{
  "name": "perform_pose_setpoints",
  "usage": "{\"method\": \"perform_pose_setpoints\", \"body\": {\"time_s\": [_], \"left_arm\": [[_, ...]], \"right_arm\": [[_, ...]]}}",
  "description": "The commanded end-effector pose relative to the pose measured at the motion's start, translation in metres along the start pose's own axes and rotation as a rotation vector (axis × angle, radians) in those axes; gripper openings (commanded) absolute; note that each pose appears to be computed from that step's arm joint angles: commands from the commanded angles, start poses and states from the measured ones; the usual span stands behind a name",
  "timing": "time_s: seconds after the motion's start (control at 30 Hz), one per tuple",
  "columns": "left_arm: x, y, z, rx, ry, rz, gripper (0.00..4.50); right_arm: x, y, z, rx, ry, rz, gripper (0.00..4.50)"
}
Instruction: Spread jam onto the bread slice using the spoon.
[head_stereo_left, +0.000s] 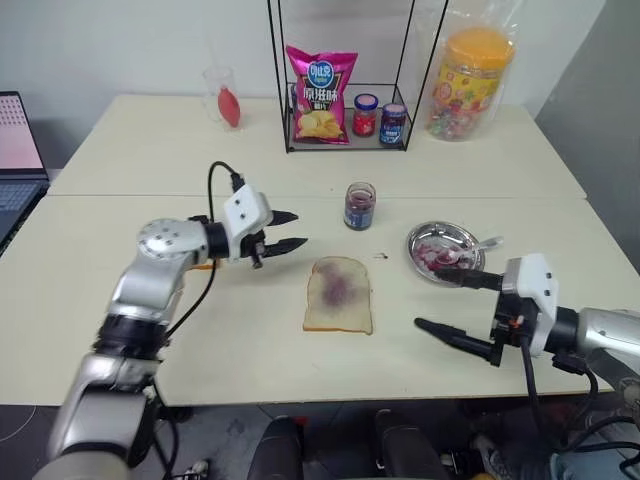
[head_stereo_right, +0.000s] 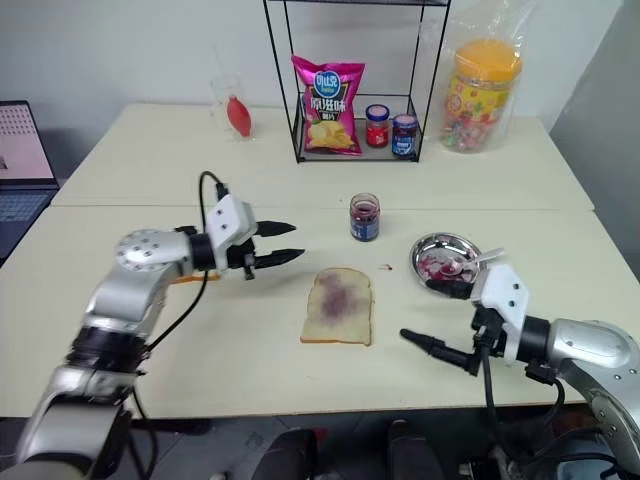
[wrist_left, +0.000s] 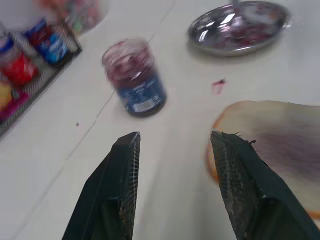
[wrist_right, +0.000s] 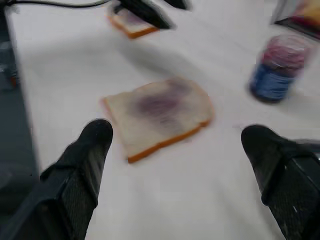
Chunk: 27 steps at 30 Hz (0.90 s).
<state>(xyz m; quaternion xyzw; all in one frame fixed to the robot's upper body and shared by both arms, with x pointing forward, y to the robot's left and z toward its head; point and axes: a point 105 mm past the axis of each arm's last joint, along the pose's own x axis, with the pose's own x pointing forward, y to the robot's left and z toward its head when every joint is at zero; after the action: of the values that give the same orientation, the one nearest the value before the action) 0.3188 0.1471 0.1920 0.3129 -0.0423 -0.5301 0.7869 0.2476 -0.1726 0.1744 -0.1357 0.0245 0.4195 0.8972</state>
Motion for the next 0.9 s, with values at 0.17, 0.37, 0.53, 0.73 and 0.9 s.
{"method": "perform_pose_setpoints", "body": {"time_s": [0.17,0.37,0.53,0.73,0.9], "left_arm": [[-0.001,-0.034,0.064,0.063,-0.129,-0.054,3.46],[0.005,-0.062,0.073,-0.029,-0.126,-0.227,4.09],[0.019,-0.071,0.080,-0.060,-0.167,-0.265,4.09],[0.025,-0.071,0.081,-0.053,-0.166,-0.268,4.09],[0.026,-0.070,0.079,-0.055,-0.154,-0.265,4.09]], "right_arm": [[-0.033,-0.074,0.000,0.072,-0.135,-0.504,4.50],[-0.028,-0.102,-0.035,0.421,-0.198,-0.726,4.50],[-0.017,-0.114,-0.061,0.663,-0.237,-0.748,4.50],[-0.007,-0.131,-0.080,0.849,-0.290,-0.718,4.50],[0.006,-0.139,-0.088,0.945,-0.306,-0.648,4.50]]}}
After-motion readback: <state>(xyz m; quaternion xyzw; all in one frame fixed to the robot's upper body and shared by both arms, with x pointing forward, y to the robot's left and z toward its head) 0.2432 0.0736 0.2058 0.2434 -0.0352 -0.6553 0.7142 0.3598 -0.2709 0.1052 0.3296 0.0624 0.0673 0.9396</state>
